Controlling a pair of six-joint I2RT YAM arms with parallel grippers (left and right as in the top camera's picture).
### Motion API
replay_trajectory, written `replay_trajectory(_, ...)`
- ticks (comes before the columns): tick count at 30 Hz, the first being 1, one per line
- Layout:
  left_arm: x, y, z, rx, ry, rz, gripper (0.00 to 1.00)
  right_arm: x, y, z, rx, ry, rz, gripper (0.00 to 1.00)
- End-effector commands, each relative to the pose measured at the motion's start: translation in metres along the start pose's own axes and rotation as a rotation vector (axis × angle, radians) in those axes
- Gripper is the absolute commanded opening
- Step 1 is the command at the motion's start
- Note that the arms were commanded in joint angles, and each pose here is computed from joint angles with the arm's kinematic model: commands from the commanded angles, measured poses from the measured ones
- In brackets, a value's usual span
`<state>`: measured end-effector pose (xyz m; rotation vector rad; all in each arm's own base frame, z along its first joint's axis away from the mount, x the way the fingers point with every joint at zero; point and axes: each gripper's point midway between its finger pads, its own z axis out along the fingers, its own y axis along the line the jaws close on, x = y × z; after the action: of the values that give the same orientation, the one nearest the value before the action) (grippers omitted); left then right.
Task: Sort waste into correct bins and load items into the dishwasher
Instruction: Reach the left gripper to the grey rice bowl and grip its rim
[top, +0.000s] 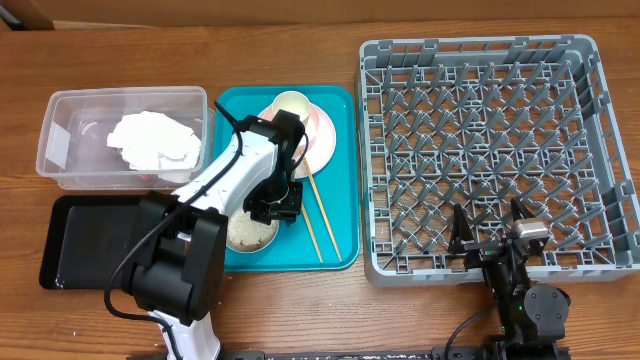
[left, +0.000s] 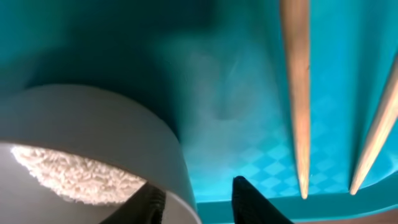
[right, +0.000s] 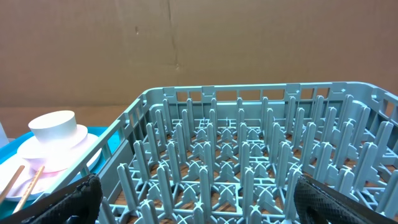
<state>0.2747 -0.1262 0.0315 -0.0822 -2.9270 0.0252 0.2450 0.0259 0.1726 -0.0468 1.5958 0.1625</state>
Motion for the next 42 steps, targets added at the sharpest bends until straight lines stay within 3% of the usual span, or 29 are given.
replay_trajectory(1, -0.004, -0.003, -0.003, 0.005, -0.03, 0.003, 0.32, 0.001, -0.001, 0.0, 0.003, -0.006, -0.004, 1.0)
replay_trajectory(6, -0.007, -0.004, -0.003, 0.01, -0.044, 0.004, 0.22, 0.001, -0.001, 0.0, 0.003, -0.006, -0.004, 1.0)
replay_trajectory(14, -0.008, -0.005, -0.003, 0.011, -0.046, 0.004, 0.14, 0.001, -0.001, 0.0, 0.003, -0.006, -0.005, 1.0)
replay_trajectory(27, 0.001, -0.001, 0.006, 0.001, -0.015, 0.001, 0.11, 0.001, -0.001, 0.0, 0.003, -0.006, -0.004, 1.0)
replay_trajectory(30, 0.003, 0.0, 0.007, -0.001, -0.009, 0.001, 0.05, 0.001, -0.001, 0.0, 0.003, -0.006, -0.004, 1.0)
replay_trajectory(42, 0.016, -0.027, 0.003, 0.158, 0.061, 0.034, 0.04, 0.001, -0.001, 0.0, 0.003, -0.006, -0.005, 1.0)
